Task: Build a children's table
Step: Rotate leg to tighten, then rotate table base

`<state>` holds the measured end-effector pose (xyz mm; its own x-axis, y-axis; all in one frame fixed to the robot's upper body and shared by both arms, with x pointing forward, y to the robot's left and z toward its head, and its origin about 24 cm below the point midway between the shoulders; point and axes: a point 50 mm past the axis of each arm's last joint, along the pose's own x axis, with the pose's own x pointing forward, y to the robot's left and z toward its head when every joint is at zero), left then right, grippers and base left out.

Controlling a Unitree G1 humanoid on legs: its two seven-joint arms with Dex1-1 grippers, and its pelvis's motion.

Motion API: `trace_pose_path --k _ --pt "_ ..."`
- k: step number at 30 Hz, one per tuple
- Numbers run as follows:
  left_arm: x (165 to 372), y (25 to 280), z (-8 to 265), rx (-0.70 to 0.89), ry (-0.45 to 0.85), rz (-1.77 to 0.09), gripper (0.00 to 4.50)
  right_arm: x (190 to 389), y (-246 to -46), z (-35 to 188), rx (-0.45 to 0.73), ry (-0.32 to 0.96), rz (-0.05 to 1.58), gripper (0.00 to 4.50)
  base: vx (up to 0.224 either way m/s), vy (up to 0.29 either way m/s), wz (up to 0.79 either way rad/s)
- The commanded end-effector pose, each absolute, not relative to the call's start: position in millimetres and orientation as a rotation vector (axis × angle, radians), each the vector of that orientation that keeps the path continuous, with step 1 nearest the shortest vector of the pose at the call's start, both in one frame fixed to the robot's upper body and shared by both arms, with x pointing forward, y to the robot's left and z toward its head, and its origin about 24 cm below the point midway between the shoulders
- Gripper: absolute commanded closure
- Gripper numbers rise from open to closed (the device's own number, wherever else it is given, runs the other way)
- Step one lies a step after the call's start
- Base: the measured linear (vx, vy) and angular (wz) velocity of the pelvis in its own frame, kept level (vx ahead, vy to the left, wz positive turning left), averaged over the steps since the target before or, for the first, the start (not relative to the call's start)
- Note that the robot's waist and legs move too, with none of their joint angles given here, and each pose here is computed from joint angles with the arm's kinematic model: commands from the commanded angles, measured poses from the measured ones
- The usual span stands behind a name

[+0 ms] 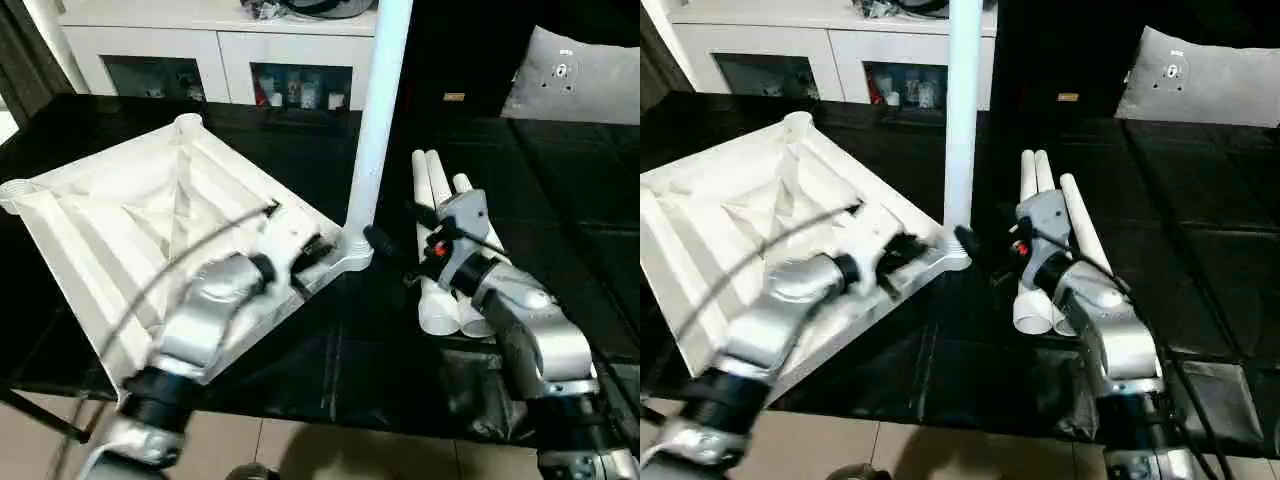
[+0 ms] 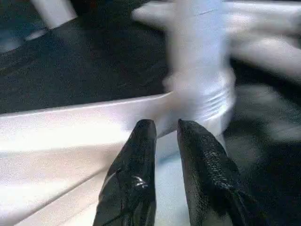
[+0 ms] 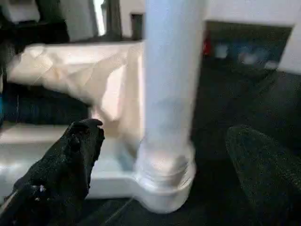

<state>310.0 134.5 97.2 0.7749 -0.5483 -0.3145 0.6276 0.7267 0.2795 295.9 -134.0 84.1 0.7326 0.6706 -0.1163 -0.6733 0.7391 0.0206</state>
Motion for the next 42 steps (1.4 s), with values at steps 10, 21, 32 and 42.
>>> trace_pose_path --k 10,21,32,42 --pt "282 258 111 0.667 0.449 -0.249 4.32 275.7 -87.6 56 -0.116 0.291 0.909 0.0 0.0 0.0 0.0" --pt "255 288 95 0.855 0.71 -0.21 4.46 279.4 -73.0 32 -0.184 0.46 0.867 0.0 0.0 0.0 0.0" --pt "241 289 77 0.867 0.858 -0.299 4.46 289.1 -59.7 28 -0.141 0.451 0.839 0.0 0.0 0.0 0.0" --pt "230 246 59 0.764 0.792 -0.791 4.46 301.7 -48.9 25 -0.084 0.449 0.803 0.0 0.0 0.0 0.0"
